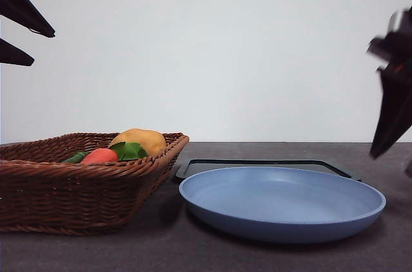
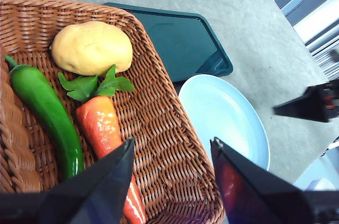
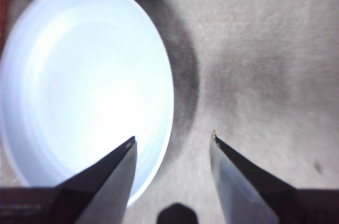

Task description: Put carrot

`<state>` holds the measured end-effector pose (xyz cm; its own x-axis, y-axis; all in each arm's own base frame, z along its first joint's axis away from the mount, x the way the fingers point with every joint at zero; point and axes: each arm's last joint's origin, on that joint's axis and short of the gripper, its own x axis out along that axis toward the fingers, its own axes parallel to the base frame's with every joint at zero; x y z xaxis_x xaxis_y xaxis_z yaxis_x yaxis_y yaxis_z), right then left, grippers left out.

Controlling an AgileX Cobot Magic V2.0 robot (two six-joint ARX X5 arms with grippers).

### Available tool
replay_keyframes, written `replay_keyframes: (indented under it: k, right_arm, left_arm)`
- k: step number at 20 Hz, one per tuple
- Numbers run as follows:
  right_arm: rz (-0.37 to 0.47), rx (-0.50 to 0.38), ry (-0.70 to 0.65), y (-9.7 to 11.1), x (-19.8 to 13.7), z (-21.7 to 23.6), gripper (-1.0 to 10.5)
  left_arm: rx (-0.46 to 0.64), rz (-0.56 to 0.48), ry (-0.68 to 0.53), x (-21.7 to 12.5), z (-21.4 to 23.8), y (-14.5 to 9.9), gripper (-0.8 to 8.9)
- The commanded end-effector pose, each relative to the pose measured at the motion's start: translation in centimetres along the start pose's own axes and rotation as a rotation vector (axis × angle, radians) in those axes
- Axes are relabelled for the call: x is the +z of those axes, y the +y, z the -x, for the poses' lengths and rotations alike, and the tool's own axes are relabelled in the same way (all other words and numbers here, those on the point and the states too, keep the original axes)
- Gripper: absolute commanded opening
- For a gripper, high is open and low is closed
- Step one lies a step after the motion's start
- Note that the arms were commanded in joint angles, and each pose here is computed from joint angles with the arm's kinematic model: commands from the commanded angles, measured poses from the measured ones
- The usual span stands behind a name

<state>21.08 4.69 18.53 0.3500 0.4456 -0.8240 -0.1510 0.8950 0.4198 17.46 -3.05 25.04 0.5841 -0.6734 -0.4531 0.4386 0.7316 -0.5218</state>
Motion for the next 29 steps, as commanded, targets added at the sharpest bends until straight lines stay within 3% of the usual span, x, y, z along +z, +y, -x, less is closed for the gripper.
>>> replay_keyframes:
  k: [1,12,16,20,23,29]
  right_arm:
    - [-0.01,0.005,0.017,0.1,0.7,-1.6,2.4]
    - [-0.051,0.015,0.024,-0.1,1.3,-3.9,0.0]
    - [-0.051,0.014,0.023,-0.1,1.3,-3.9,0.1]
    - [-0.048,0.017,0.001,0.1,1.3,-3.0,0.1]
    - [-0.058,0.014,-0.02,0.4,0.9,-1.0,0.1]
    - [-0.061,0.007,-0.086,0.8,-0.4,3.0,0.1]
  left_arm:
    - [-0.005,-0.02,-0.009,0.3,0.0,-0.1,2.59]
    - [-0.004,-0.021,-0.01,0.3,0.0,-0.1,2.61]
    - [-0.004,-0.021,-0.01,0.3,0.0,-0.1,2.64]
    - [-0.025,-0.061,-0.022,0.5,-0.4,-0.7,3.55]
    - [0.031,-0.091,-0.011,0.4,-1.4,-1.5,3.54]
    - [0.219,-0.115,0.174,0.9,-6.0,-3.0,3.5]
